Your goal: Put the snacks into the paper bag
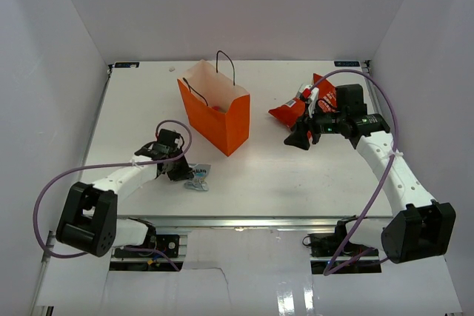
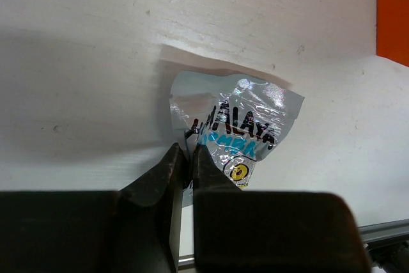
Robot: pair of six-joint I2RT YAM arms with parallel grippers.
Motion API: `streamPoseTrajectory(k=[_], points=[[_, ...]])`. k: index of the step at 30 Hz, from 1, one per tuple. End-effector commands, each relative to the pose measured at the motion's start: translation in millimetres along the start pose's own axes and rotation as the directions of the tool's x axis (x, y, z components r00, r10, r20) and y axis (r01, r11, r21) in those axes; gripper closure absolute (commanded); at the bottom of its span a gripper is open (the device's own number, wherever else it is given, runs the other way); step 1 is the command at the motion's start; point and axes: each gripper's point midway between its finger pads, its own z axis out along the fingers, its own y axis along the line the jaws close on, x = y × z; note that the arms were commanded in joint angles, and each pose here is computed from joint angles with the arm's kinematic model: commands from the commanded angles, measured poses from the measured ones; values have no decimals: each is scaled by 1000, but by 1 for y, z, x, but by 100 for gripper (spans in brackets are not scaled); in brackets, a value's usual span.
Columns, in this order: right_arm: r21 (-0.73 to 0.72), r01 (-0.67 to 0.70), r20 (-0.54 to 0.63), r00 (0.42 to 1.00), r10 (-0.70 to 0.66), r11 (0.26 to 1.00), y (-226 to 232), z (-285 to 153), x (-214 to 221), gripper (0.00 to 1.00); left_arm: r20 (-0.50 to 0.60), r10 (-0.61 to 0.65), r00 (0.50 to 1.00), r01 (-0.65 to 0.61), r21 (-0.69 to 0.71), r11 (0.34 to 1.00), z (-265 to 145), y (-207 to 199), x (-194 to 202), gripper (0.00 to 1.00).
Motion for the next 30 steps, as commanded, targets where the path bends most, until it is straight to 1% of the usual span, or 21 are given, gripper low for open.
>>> streamPoseTrajectory(k=[1, 2, 3, 4, 6, 7, 10, 11, 13, 14, 17, 18, 20, 21, 22, 25, 26, 27, 28, 29, 30], points=[[-13, 25, 37, 999, -25, 1000, 5, -4, -7, 35, 63, 17, 998, -22, 74, 997, -18, -10, -5, 90], [-14, 24, 36, 999, -24, 1000, 6, -4, -6, 35, 76, 24, 997, -32, 94, 995, -23, -13, -5, 92], [-12, 25, 36, 999, -24, 1000, 6, -5, -6, 35, 88, 26, 996, -36, 115, 993, -28, -15, -5, 97], [-9, 22, 35, 999, -22, 1000, 5, -5, -4, 35, 123, 33, 992, -54, 169, 984, -41, -24, -7, 99], [-4, 17, 34, 999, -17, 1000, 3, -5, -3, 35, 160, 29, 987, -64, 218, 974, -54, -30, -9, 100], [-3, 15, 34, 999, -15, 1000, 2, -5, -3, 35, 205, 25, 978, -81, 268, 960, -68, -38, -12, 100], [-1, 15, 35, 999, -15, 1000, 0, -5, -3, 35, 242, 23, 970, -109, 347, 931, -89, -50, -13, 100], [0, 13, 35, 999, -13, 1000, 0, -6, -3, 35, 266, 25, 964, -132, 391, 911, -104, -59, -14, 100], [4, 14, 33, 999, -14, 1000, -2, -5, -3, 35, 275, 27, 961, -149, 432, 890, -119, -67, -13, 100], [5, 19, 35, 999, -19, 1000, -3, -6, -5, 35, 298, 27, 954, -168, 459, 872, -131, -72, -14, 100], [10, 20, 32, 999, -20, 1000, -6, -5, -4, 35, 341, 35, 940, -226, 541, 810, -169, -94, -19, 100], [13, 20, 31, 999, -20, 1000, -7, -5, -4, 35, 365, 41, 930, -262, 581, 771, -191, -107, -22, 100], [14, 19, 28, 999, -19, 1000, -9, -4, -4, 35, 388, 63, 919, -308, 612, 729, -214, -120, -25, 100], [18, 18, 27, 999, -18, 1000, -11, -4, -4, 35, 357, 90, 930, -310, 627, 714, -218, -127, -23, 100], [19, 17, 25, 1000, -17, 1000, -12, -4, -4, 35, 399, 100, 912, -357, 645, 676, -245, -141, -32, 100], [28, 18, 24, 1000, -18, 999, -15, -4, -5, 35, 447, 122, 886, -420, 663, 620, -286, -167, -49, 100], [28, 19, 24, 1000, -20, 999, -16, -4, -6, 35, 467, 123, 875, -438, 659, 611, -296, -173, -56, 100], [30, 17, 25, 1000, -17, 999, -17, -4, -6, 35, 471, 126, 873, -440, 650, 619, -297, -180, -67, 100], [30, 19, 25, 999, -20, 999, -18, -3, -7, 35, 529, 112, 841, -483, 642, 596, -324, -191, -79, 100], [34, 15, 25, 1000, -16, 999, -19, -4, -7, 35, 549, 120, 827, -502, 627, 596, -329, -196, -87, 100], [35, 15, 24, 1000, -16, 999, -19, -4, -6, 35, 537, 127, 834, -488, 612, 622, -319, -204, -101, 100]])
